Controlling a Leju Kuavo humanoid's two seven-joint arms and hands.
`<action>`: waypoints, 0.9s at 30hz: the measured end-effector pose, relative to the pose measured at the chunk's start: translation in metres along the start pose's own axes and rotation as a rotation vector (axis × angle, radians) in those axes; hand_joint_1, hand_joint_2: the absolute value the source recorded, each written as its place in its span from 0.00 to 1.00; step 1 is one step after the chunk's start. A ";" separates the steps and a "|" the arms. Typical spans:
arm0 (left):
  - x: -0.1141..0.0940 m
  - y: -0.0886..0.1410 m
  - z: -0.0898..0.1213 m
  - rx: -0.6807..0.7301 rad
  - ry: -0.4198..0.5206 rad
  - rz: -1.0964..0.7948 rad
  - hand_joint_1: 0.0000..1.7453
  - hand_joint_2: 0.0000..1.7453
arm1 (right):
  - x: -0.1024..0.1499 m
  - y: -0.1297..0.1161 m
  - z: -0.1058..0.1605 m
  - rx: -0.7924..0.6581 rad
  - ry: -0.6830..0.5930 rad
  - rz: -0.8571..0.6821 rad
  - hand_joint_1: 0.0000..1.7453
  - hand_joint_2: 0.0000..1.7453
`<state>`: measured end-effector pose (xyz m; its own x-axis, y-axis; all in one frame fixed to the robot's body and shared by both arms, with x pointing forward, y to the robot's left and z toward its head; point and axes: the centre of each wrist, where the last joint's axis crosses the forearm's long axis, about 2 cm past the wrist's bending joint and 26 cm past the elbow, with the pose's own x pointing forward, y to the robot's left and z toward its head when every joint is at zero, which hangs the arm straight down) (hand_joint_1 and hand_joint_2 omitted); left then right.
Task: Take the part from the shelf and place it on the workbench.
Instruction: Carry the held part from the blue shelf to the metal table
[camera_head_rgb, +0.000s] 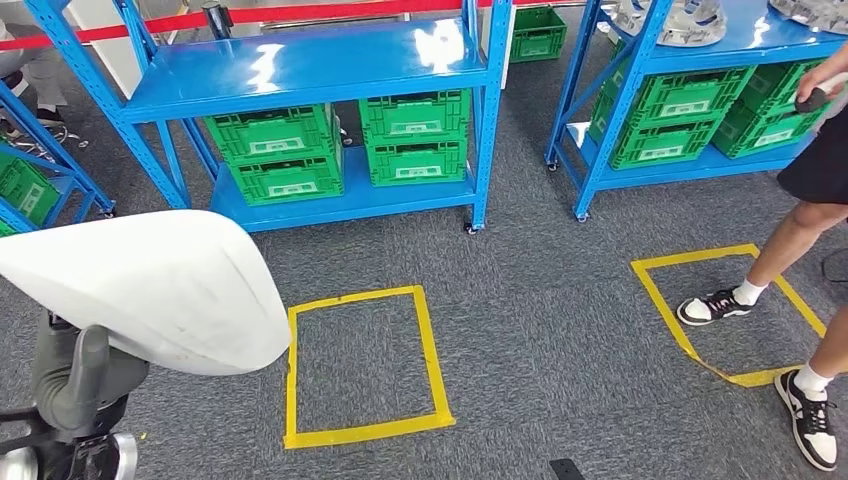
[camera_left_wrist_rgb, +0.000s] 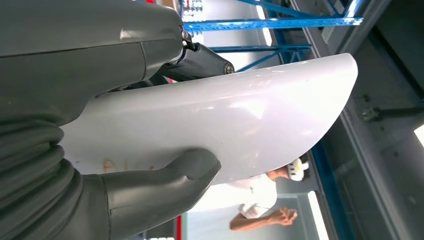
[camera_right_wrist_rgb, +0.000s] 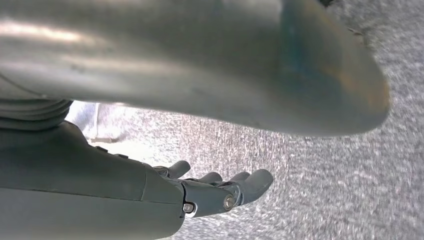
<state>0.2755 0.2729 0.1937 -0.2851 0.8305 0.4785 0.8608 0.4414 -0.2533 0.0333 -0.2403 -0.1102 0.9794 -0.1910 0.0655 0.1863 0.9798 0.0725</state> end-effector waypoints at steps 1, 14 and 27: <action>0.004 0.000 0.006 0.006 0.004 -0.012 1.00 1.00 | -0.001 0.000 0.000 0.008 -0.010 0.008 0.00 0.00; 0.022 -0.002 0.024 0.036 0.020 -0.071 1.00 1.00 | -0.001 0.000 0.000 0.027 -0.062 0.043 0.00 0.00; 0.033 0.011 0.028 0.071 0.023 -0.114 1.00 1.00 | -0.001 -0.001 0.000 0.019 -0.026 0.042 0.00 0.00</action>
<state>0.2637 0.3146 0.1831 -0.3684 0.7661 0.5267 0.7912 0.5558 -0.2550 0.0325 -0.2415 -0.1104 0.9840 -0.1512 0.0948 0.1429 0.9858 0.0884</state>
